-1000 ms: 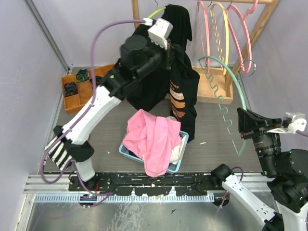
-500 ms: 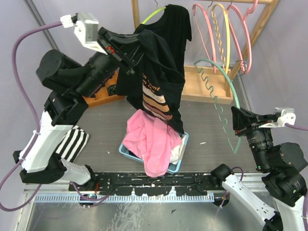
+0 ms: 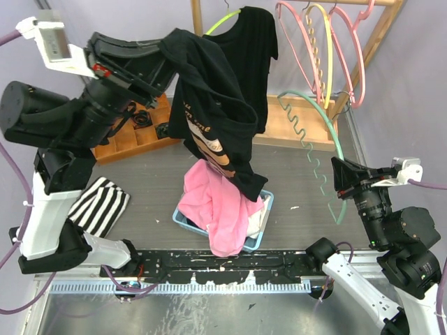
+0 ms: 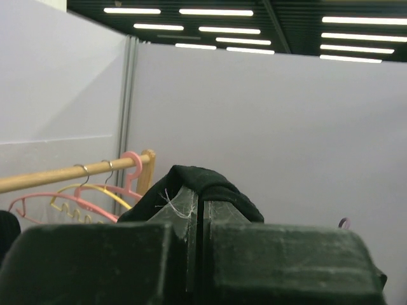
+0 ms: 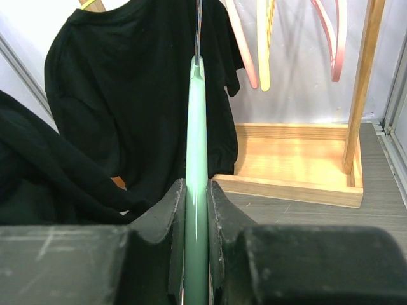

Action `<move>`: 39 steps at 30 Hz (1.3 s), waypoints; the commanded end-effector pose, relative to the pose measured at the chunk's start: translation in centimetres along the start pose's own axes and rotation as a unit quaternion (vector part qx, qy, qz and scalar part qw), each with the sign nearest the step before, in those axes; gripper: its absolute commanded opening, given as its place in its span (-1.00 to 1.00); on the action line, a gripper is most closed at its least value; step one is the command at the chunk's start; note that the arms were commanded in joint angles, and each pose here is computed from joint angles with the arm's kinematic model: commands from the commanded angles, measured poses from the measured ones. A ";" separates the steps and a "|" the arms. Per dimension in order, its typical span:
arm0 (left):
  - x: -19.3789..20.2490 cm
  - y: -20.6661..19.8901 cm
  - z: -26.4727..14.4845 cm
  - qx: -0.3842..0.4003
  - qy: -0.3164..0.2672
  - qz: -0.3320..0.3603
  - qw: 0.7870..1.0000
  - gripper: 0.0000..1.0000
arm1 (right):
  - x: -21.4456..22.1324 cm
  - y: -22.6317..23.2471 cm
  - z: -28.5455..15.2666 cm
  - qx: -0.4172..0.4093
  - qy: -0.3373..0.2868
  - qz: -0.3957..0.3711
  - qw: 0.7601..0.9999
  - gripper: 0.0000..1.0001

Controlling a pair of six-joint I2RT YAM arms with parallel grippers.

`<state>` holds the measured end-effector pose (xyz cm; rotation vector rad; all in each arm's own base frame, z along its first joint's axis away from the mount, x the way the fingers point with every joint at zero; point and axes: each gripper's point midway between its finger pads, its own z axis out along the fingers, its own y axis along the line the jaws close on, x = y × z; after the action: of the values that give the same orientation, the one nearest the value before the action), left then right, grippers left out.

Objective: Remove the t-shirt from the hanger
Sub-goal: Place the T-shirt in the bin.

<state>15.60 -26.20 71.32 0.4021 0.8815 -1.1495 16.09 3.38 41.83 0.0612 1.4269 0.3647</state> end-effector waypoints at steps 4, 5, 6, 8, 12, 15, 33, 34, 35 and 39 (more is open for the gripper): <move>-6.9 -3.0 -1.4 0.047 -0.080 -0.025 0.995 -1.00 | -3.0 1.2 0.2 -0.022 -0.052 0.032 0.998 -0.99; -7.1 -3.0 -1.5 0.046 -0.082 -0.025 0.995 -1.00 | -3.0 1.3 0.3 -0.023 -0.051 0.031 0.998 -0.99; -7.2 -3.0 -1.6 0.045 -0.083 -0.025 0.995 -1.00 | -2.9 1.3 0.4 -0.025 -0.050 0.031 0.998 -0.99; -7.3 -2.9 -1.7 0.042 -0.081 -0.025 0.995 -1.00 | -2.8 1.4 0.5 -0.026 -0.048 0.031 0.998 -0.99; -6.3 -2.5 -2.0 0.031 -0.063 -0.028 0.997 -1.00 | -2.5 1.5 0.7 -0.026 -0.046 0.031 0.998 -0.99; -4.2 -1.8 -2.2 0.016 -0.035 -0.037 0.999 -1.00 | -2.3 1.5 0.8 -0.026 -0.043 0.030 0.998 -0.99; 16.9 4.2 -8.1 -0.107 0.185 -0.060 0.975 -1.00 | 0.6 2.3 3.6 -0.027 -0.010 0.018 0.999 -0.99; 18.3 4.7 -8.7 -0.118 0.198 -0.054 0.972 -1.00 | 0.7 2.4 3.7 -0.027 -0.008 0.018 0.999 -0.99; 19.4 5.0 -9.3 -0.128 0.209 -0.048 0.968 -1.00 | 0.9 2.5 3.9 -0.028 -0.006 0.017 0.999 -0.99; 24.2 6.1 -12.2 -0.166 0.257 -0.027 0.952 -1.00 | 1.3 2.8 4.7 -0.029 0.000 0.015 0.999 -0.99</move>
<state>19.17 -31.45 46.08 0.4570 1.5096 -1.0217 19.68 6.57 38.74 0.0081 1.5311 0.3696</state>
